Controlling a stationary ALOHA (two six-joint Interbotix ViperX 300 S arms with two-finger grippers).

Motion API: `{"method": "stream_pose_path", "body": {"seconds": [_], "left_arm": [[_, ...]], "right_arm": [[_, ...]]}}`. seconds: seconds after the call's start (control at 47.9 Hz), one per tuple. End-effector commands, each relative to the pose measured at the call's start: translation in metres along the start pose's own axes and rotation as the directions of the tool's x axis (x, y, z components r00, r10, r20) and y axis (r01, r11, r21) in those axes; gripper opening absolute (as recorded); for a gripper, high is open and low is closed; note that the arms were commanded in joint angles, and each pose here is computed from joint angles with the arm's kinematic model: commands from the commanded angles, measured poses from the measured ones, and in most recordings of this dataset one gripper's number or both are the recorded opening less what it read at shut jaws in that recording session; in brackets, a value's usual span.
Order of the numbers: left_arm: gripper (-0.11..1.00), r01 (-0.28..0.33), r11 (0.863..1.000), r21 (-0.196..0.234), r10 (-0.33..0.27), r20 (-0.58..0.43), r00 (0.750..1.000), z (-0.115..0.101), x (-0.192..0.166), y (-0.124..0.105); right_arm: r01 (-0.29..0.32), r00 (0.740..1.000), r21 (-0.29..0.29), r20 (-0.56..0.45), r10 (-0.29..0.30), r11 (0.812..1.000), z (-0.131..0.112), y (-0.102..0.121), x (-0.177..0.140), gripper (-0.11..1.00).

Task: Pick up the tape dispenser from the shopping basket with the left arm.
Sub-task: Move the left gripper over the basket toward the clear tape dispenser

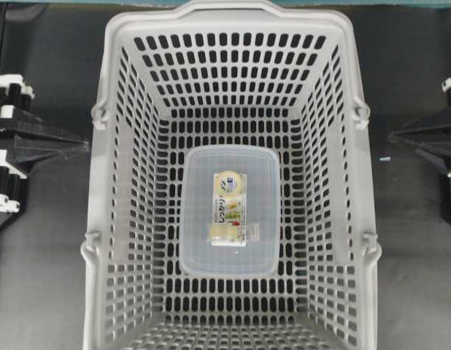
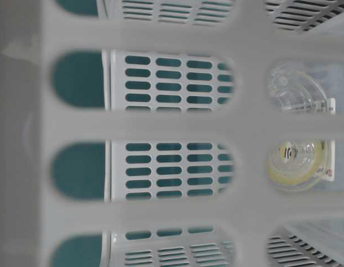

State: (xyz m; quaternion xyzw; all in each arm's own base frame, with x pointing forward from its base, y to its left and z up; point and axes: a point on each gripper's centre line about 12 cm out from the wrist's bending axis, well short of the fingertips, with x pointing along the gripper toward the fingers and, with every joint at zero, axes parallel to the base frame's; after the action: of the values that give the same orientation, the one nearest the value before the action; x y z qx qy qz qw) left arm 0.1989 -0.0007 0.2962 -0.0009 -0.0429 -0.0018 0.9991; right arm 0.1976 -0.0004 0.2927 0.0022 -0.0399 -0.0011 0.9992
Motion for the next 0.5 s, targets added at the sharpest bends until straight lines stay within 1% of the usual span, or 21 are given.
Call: {"method": "stream_pose_path", "body": {"seconds": [0.0, 0.021, 0.084, 0.209, 0.272, 0.355, 0.48], "left_arm": [[0.06, 0.037, 0.999, 0.024, -0.036, -0.014, 0.999, 0.031, 0.013, -0.007], [0.06, 0.034, 0.999, 0.023, -0.033, -0.037, 0.999, 0.033, 0.015, -0.007], [0.00, 0.032, 0.999, 0.016, -0.031, -0.098, 0.995, 0.040, 0.022, -0.007], [0.00, 0.066, 0.998, 0.016, -0.061, -0.222, 0.973, 0.053, 0.039, -0.015], [0.00, 0.081, 0.997, 0.015, -0.073, -0.287, 0.955, 0.057, 0.052, -0.020], [0.00, 0.101, 0.995, 0.015, -0.089, -0.361, 0.928, 0.056, 0.066, -0.026], [0.00, 0.105, 0.994, 0.013, -0.087, -0.471, 0.878, 0.052, 0.091, -0.031]], "right_arm": [[0.004, 1.000, 0.026, 0.012, -0.005, 1.000, 0.007, -0.001, 0.003, 0.00], [0.005, 1.000, 0.032, 0.006, -0.005, 0.999, 0.006, -0.001, 0.004, 0.00], [0.009, 1.000, 0.039, -0.026, -0.008, 0.999, 0.004, -0.001, 0.004, 0.00], [0.011, 0.994, 0.050, -0.107, -0.006, 0.999, 0.000, -0.001, 0.004, 0.00], [0.012, 0.991, 0.053, -0.130, -0.005, 0.999, -0.001, -0.001, 0.004, 0.00], [0.013, 0.989, 0.053, -0.145, -0.005, 0.999, -0.001, -0.001, 0.003, 0.00], [0.012, 0.986, 0.054, -0.168, -0.003, 0.998, -0.002, 0.000, 0.002, 0.00]]}}
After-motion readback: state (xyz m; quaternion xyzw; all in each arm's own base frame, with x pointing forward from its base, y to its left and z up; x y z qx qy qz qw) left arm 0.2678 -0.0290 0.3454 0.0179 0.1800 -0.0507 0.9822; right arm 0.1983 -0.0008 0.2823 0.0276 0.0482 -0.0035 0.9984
